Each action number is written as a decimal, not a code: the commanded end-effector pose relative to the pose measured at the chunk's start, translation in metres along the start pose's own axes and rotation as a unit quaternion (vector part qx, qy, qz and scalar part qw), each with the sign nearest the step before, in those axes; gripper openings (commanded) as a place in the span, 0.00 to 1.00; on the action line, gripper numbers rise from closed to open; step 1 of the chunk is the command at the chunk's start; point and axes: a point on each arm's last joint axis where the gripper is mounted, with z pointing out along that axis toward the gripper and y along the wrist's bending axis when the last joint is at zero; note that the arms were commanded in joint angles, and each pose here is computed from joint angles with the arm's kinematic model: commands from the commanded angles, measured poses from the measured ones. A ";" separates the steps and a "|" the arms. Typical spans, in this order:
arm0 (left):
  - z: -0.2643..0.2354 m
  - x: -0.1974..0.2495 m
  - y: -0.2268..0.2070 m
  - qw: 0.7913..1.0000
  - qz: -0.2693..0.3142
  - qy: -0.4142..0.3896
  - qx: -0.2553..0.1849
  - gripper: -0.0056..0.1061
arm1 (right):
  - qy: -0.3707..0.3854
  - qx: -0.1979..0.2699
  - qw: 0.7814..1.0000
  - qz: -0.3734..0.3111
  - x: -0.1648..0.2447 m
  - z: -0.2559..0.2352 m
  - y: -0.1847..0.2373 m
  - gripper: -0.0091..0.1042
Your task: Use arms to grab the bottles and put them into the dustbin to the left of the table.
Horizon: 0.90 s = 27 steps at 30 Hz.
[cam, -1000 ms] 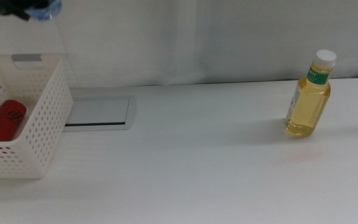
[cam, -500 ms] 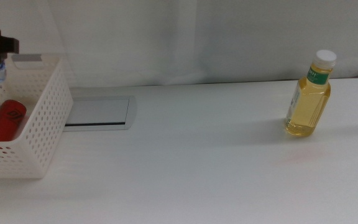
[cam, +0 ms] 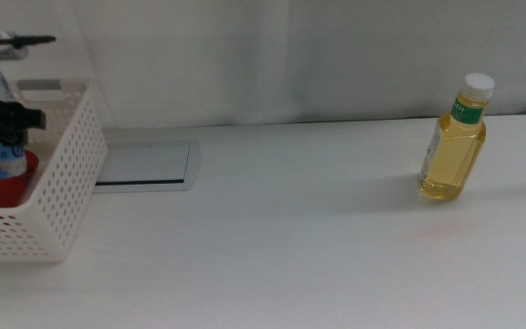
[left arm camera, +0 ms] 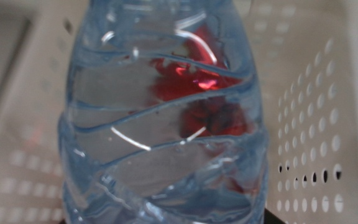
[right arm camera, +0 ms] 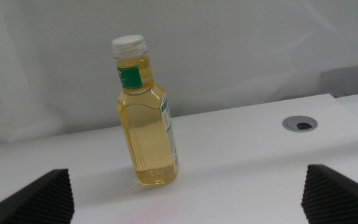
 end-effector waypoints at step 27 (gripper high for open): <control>0.025 -0.004 -0.006 0.998 -0.057 -0.020 0.025 0.88 | 0.025 0.008 1.000 -0.004 0.013 0.001 -0.002 0.99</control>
